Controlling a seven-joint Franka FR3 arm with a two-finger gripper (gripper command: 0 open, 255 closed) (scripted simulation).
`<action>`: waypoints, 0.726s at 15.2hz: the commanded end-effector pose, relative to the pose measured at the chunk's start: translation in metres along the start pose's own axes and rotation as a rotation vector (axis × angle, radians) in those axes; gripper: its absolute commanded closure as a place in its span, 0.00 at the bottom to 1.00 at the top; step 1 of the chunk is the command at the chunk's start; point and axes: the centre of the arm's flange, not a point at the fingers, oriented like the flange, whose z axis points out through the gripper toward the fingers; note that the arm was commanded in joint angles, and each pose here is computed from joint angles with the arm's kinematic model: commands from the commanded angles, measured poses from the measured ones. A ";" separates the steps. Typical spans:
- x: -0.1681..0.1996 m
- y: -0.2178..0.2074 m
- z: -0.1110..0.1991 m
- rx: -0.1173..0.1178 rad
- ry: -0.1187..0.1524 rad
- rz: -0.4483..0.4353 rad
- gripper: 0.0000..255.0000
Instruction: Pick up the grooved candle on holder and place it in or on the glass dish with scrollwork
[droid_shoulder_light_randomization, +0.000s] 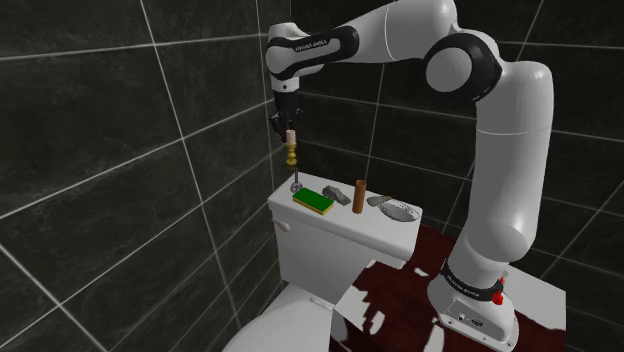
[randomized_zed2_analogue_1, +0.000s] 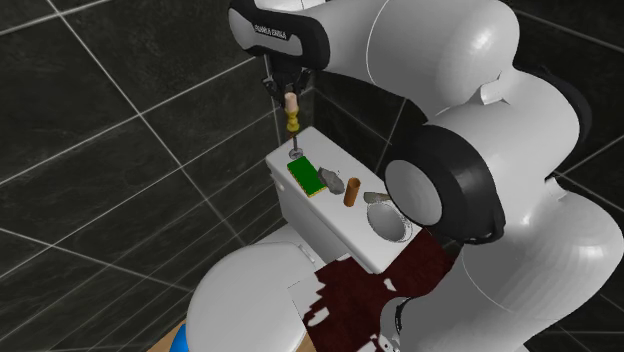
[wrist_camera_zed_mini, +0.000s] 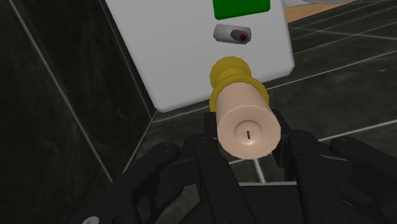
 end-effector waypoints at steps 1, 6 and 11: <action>-0.019 0.004 -0.005 0.000 0.006 0.000 1.00; -0.083 0.020 -0.010 0.000 0.006 0.000 1.00; -0.147 0.036 -0.014 0.000 0.006 0.000 1.00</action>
